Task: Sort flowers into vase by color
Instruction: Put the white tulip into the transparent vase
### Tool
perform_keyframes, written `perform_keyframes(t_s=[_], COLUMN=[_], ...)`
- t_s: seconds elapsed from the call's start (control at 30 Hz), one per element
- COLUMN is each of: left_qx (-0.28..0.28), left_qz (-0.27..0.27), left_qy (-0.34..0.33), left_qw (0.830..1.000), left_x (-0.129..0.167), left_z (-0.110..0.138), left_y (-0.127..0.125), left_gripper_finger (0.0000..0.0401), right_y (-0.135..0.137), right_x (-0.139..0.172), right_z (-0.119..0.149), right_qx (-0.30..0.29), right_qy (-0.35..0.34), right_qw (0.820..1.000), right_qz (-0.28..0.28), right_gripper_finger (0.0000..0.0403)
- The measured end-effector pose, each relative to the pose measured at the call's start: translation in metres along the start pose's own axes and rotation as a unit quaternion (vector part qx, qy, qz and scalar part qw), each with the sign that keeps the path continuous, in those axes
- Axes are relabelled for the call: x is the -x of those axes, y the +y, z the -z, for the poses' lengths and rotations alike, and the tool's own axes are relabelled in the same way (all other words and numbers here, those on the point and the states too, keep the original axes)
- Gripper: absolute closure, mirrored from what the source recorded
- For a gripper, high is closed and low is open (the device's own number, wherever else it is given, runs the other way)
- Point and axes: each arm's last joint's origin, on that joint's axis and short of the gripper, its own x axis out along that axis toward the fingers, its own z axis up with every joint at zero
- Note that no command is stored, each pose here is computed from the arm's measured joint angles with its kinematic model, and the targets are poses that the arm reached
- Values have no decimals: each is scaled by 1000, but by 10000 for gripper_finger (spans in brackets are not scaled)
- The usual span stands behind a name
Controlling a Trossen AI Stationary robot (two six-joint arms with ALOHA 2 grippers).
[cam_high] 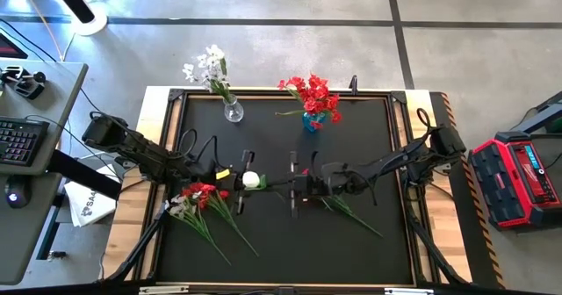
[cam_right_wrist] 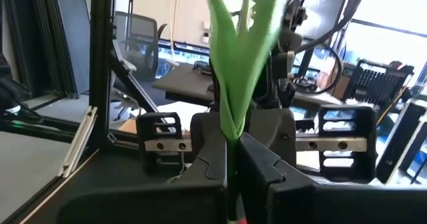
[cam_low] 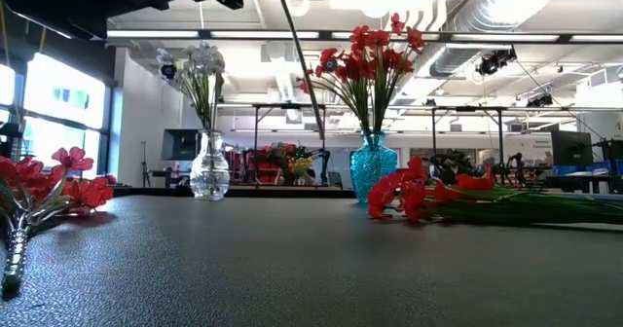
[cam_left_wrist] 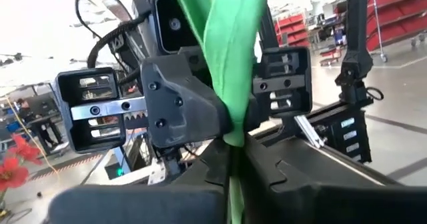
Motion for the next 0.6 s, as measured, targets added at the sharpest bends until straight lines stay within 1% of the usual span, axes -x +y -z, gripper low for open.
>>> perform_keyframes(t_s=[0.13, 0.2, 0.27, 0.43, 0.5, 0.6], left_qx=[7, 7, 12, 15, 6, -22], left_qz=[-16, -31, -47, -100, -130, -185], left_qy=[27, 45, 67, 140, 162, 186], left_qw=[999, 998, 997, 985, 978, 965], left_x=[0, 1, 1, 8, 13, 24], left_z=[4, 7, 9, 12, 7, -5], left_y=[0, 0, 0, 3, 6, 13], left_gripper_finger=[396, 398, 399, 400, 400, 400], right_y=[0, -1, -3, -9, -8, -1], right_x=[0, 0, 3, 25, 37, 50], right_z=[4, 4, 1, -24, -35, -46], right_qx=[-7, -14, -25, -32, -37, -27], right_qy=[19, 25, 34, 69, 84, 95], right_qw=[1000, 1000, 999, 996, 994, 993], right_qz=[1, 9, 18, 56, 66, 71], right_gripper_finger=[394, 376, 348, 269, 249, 236])
